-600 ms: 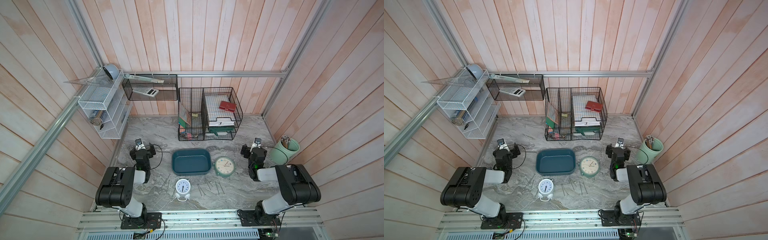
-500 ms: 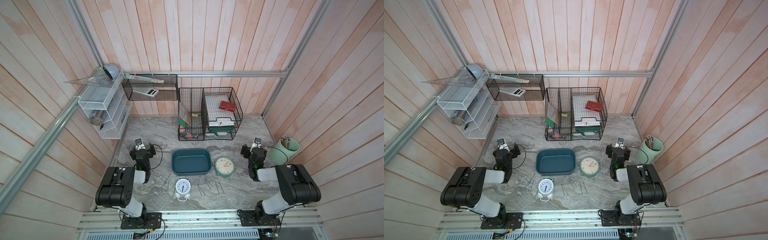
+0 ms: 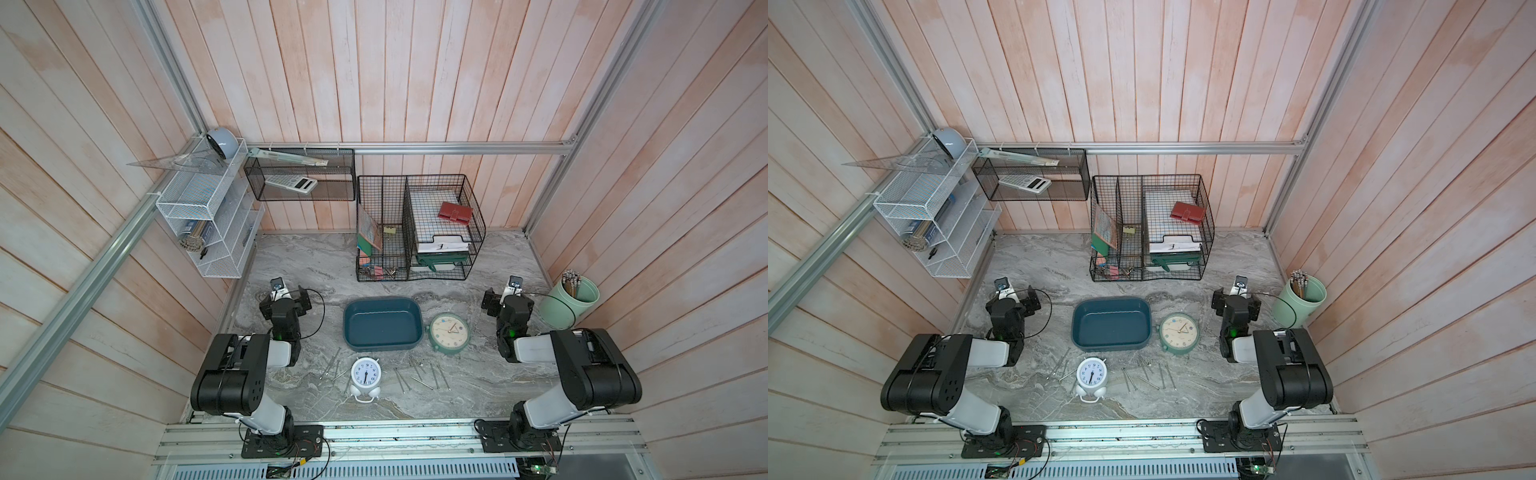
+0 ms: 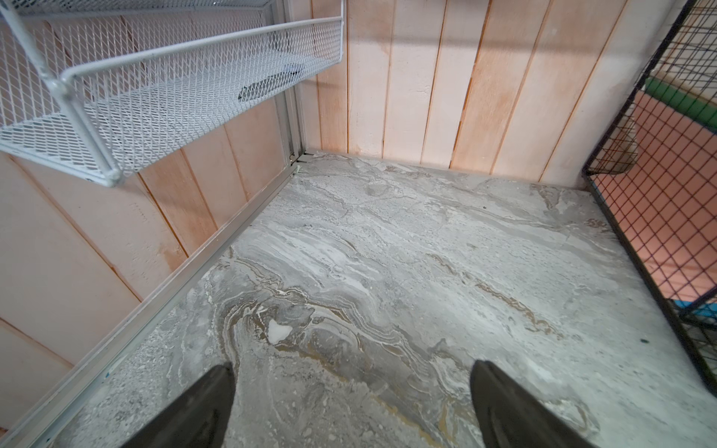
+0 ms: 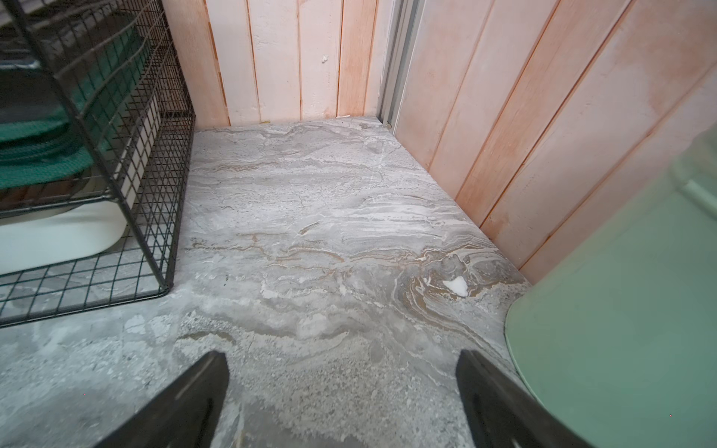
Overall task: Put the nails on the desktop into the storage box
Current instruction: Move the distractor to the center of the board.
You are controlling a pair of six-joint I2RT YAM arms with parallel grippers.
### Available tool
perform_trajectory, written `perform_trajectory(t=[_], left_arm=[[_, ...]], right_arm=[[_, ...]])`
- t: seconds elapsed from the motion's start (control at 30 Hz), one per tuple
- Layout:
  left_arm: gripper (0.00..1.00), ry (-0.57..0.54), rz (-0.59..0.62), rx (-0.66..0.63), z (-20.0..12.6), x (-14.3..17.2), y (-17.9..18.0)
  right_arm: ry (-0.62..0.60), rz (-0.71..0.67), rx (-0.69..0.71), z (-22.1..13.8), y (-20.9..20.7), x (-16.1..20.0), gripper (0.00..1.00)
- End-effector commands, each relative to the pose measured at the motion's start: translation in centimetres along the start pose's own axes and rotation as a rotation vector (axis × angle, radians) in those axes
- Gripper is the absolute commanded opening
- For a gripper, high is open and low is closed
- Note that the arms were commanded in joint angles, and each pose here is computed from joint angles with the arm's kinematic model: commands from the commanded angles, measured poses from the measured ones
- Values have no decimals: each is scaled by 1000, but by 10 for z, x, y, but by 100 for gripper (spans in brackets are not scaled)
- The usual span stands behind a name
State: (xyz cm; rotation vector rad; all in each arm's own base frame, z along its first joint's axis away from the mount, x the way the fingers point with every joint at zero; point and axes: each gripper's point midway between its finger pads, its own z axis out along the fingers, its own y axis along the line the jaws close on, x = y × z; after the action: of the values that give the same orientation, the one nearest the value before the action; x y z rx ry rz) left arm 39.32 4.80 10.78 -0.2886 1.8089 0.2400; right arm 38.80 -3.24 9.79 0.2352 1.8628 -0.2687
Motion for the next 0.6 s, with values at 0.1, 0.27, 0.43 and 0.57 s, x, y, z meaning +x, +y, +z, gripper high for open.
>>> perform_trajectory(t=[0.1,0.27,0.43,0.57], left_arm=[[100,-20,-3,-60,-18,-47,7],[100,-56,-116,-195,-79,-116,20],[100,242,-241,-27,-145,-128,-4],[100,596,-195,226,-203,-88,-65]], right_arm=[[-11,-10,34,-9,-4,-24,98],[53,84,144,-33,-23,-72,98],[299,117,47,-64,-8,-91,98],[514,130,-95,-85,18,-85,98]])
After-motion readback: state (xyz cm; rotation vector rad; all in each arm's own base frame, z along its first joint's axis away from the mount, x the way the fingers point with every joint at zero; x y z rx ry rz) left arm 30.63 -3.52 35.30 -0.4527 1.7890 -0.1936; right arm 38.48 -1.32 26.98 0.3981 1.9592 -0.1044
